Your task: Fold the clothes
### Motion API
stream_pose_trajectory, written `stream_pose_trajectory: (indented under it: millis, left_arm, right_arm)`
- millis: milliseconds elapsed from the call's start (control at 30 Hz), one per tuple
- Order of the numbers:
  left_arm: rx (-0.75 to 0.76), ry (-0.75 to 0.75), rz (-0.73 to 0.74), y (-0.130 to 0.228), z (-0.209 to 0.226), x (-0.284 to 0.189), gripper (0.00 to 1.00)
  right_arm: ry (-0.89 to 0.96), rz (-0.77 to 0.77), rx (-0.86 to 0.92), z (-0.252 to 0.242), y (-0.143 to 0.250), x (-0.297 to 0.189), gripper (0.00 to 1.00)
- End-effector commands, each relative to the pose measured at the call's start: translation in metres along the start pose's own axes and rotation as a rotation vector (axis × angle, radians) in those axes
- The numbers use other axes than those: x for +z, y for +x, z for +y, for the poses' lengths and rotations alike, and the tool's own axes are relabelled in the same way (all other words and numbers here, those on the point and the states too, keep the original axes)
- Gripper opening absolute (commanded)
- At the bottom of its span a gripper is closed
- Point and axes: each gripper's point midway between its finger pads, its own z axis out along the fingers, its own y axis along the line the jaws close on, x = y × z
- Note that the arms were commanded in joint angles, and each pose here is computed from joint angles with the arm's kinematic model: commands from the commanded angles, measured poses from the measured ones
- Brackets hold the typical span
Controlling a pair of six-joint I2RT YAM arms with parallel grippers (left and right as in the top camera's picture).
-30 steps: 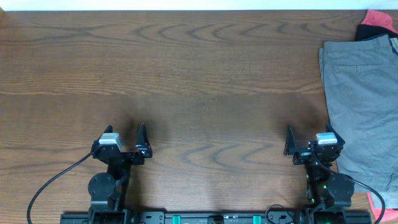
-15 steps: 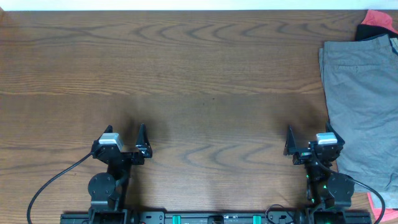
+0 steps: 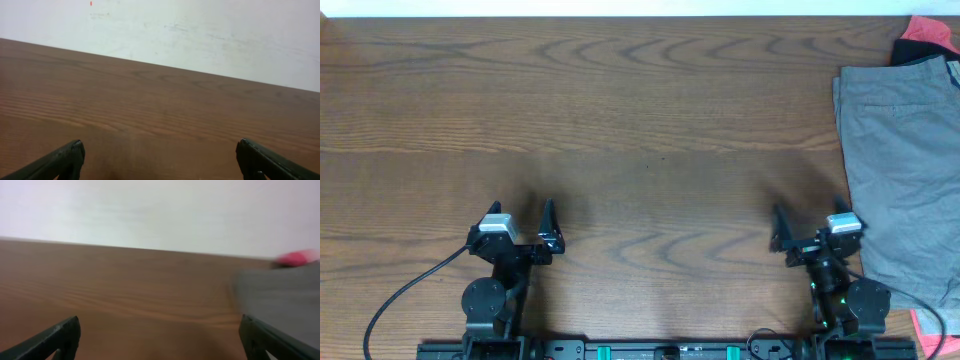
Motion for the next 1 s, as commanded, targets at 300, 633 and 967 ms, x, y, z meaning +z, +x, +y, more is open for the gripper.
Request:
stream_pose_trajectory:
  millis: [300, 633, 967]
  left_arm:
    - [0.014, -0.002, 0.045, 0.015, 0.002, 0.001, 0.98]
    - [0.014, -0.002, 0.045, 0.015, 0.002, 0.001, 0.98]
    - [0.014, -0.002, 0.045, 0.015, 0.002, 0.001, 0.98]
  right_arm:
    - [-0.585, 0.074, 0.692, 0.092, -0.037, -0.03, 0.99]
    - [-0.25, -0.225, 0.339, 0.042, -0.144, -0.019, 0.99]
    - [0.369, 0.192, 0.056, -0.074, -0.168, 0.091, 0.99]
